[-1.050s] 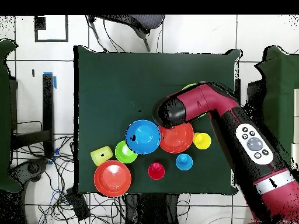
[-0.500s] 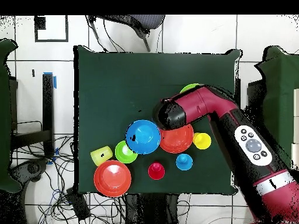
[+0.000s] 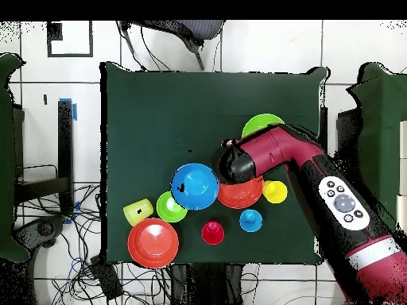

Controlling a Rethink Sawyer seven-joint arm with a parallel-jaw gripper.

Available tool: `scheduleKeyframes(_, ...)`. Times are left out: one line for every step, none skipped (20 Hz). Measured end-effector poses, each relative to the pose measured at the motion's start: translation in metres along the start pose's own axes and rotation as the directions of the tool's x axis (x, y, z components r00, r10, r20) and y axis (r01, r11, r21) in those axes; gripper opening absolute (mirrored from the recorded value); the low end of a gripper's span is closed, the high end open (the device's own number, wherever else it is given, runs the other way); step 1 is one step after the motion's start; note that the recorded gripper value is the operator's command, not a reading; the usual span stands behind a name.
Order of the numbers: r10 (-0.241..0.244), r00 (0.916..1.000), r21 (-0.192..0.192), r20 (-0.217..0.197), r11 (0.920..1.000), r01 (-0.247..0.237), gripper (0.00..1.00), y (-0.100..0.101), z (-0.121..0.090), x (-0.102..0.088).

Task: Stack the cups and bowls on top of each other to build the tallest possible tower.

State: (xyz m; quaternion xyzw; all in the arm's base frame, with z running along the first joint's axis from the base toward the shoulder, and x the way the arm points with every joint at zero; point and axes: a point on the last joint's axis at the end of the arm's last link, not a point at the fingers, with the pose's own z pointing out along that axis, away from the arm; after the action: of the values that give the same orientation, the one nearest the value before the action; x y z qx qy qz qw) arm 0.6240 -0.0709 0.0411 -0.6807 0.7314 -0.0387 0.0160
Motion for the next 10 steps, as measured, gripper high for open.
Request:
scheduleKeyframes(-0.002, 1.0, -0.002, -0.004, 1.0, 0.002, 1.0, 0.002, 0.001, 0.002)
scheduleKeyframes(-0.004, 0.9999, -0.005, -0.01, 1.0, 0.004, 1.0, 0.004, 0.003, 0.003)
scheduleKeyframes(-0.007, 0.9999, -0.009, -0.015, 0.9999, 0.007, 1.0, 0.007, 0.004, 0.006)
scheduleKeyframes(-0.014, 0.9996, -0.017, -0.027, 0.9998, 0.013, 1.0, 0.013, 0.008, 0.009)
scheduleKeyframes(-0.016, 0.9994, -0.02, -0.03, 0.9997, 0.015, 1.0, 0.015, 0.009, 0.011)
scheduleKeyframes(-0.019, 0.9992, -0.022, -0.034, 0.9996, 0.018, 1.0, 0.018, 0.01, 0.012)
scheduleKeyframes(-0.022, 0.999, -0.025, -0.038, 0.9995, 0.021, 1.0, 0.02, 0.011, 0.013)
scheduleKeyframes(-0.026, 0.9988, -0.027, -0.042, 0.9993, 0.025, 1.0, 0.022, 0.013, 0.014)
scheduleKeyframes(-0.032, 0.9983, -0.034, -0.049, 0.999, 0.031, 1.0, 0.027, 0.015, 0.016)
scheduleKeyframes(-0.034, 0.9981, -0.037, -0.051, 0.9988, 0.032, 1.0, 0.029, 0.016, 0.017)
